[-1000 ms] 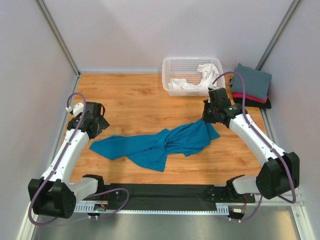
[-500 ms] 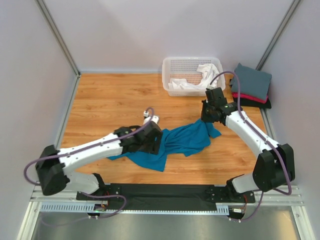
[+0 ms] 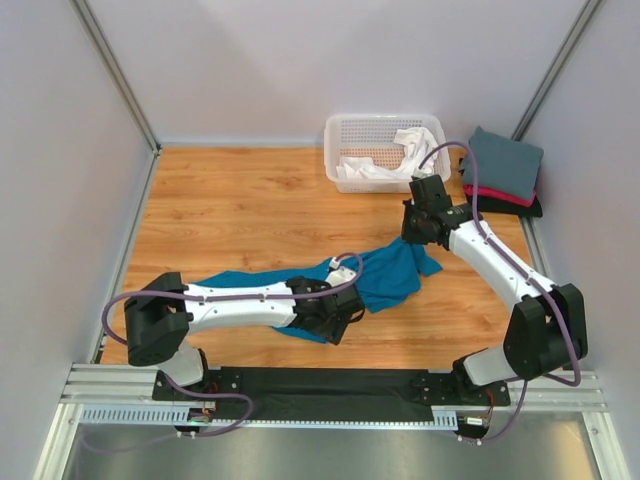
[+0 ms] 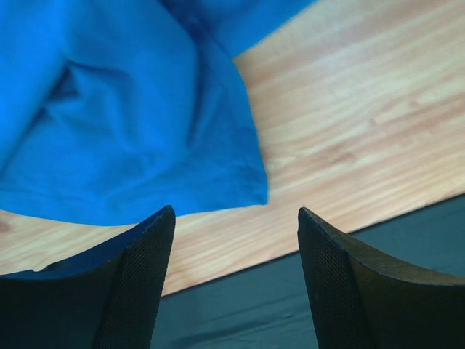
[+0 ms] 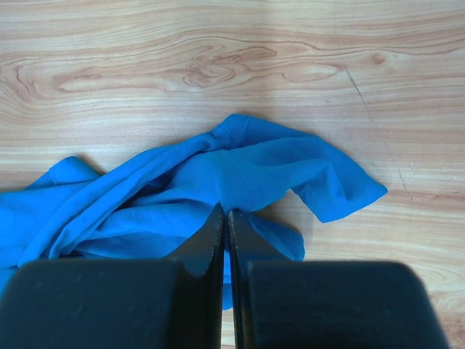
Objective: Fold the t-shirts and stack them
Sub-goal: Flatten the tshirt out
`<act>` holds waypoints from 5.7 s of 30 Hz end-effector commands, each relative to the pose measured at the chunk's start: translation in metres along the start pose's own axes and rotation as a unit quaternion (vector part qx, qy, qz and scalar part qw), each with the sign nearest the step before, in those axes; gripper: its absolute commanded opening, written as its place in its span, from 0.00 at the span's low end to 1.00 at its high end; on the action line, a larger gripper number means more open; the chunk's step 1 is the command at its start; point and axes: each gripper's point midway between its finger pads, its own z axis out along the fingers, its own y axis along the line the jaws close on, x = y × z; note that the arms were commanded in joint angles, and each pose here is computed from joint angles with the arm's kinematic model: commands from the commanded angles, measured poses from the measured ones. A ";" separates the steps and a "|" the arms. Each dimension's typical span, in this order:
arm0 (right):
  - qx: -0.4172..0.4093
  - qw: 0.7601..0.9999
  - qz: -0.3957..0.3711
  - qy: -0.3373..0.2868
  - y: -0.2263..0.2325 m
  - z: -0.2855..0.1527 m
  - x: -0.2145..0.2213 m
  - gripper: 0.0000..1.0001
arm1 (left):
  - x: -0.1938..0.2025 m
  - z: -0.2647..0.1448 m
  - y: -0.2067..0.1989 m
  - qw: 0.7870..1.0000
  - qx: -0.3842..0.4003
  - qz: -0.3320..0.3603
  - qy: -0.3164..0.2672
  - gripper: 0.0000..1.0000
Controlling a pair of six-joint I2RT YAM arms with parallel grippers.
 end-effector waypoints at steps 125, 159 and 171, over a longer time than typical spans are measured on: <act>-0.008 0.977 0.178 -0.115 -0.051 0.022 -0.014 0.01 | -0.030 -0.138 0.268 0.886 -0.248 -0.331 -0.208 0.00; -0.097 0.877 -0.041 -0.468 0.006 -0.335 -0.234 0.00 | -0.151 -0.430 0.345 0.766 -0.353 -0.206 -0.496 0.00; -0.016 0.889 -0.048 -0.454 -0.006 -0.280 -0.292 0.00 | -0.248 -0.376 0.356 0.808 -0.326 -0.176 -0.458 0.00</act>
